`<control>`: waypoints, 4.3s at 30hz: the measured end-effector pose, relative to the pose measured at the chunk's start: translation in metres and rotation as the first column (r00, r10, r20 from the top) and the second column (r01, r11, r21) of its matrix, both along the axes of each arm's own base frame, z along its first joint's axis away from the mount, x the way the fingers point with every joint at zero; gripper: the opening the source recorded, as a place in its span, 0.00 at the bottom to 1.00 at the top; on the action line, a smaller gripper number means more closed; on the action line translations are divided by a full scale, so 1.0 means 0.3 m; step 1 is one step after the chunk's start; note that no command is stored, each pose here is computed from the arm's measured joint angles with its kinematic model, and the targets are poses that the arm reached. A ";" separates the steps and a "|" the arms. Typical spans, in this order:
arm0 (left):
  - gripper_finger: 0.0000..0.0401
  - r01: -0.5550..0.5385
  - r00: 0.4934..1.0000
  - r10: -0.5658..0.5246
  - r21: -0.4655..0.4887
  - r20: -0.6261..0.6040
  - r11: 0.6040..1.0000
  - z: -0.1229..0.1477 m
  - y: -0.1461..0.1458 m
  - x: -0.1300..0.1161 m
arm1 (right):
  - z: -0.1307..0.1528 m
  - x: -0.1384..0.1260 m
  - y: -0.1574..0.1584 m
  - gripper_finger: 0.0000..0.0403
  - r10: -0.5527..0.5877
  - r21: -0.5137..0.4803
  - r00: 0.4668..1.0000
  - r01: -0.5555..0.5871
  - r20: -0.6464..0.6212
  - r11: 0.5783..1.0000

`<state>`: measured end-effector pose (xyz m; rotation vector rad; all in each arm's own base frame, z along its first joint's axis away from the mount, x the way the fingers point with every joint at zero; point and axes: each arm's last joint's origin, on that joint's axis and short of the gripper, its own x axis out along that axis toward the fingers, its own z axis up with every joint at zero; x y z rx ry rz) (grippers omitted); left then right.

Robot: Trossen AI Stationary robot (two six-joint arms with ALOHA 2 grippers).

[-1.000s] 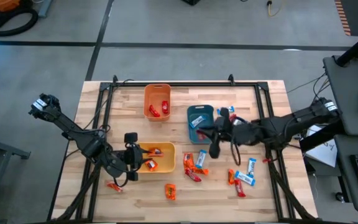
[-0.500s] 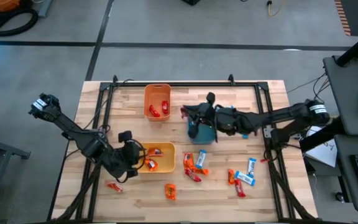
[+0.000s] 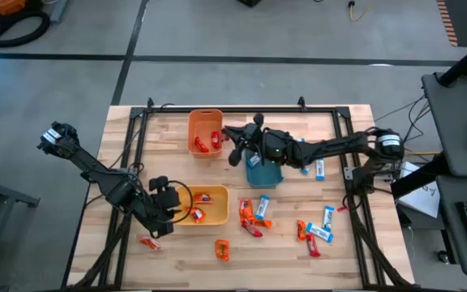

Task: Organize candy in baskets
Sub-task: Put the red chocolate into the orange bin, then put the orange chocolate into the yellow bin

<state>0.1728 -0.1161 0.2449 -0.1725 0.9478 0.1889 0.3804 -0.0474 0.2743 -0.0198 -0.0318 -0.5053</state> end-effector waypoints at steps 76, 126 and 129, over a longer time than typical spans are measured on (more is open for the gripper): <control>0.23 0.046 0.923 -0.225 -0.492 -0.311 0.870 -0.005 -0.096 -0.073 | 0.069 0.056 0.115 0.46 0.092 0.031 0.904 -0.087 -0.417 0.996; 0.37 0.149 0.793 -0.191 -0.120 -0.578 0.982 -0.312 -0.321 -0.093 | 0.178 -0.165 0.424 0.45 0.308 0.129 0.785 -0.285 -0.538 0.950; 0.34 0.143 0.794 -0.189 -0.124 -0.578 0.982 -0.307 -0.325 -0.091 | 0.174 -0.165 0.424 0.45 0.308 0.135 0.785 -0.280 -0.537 0.950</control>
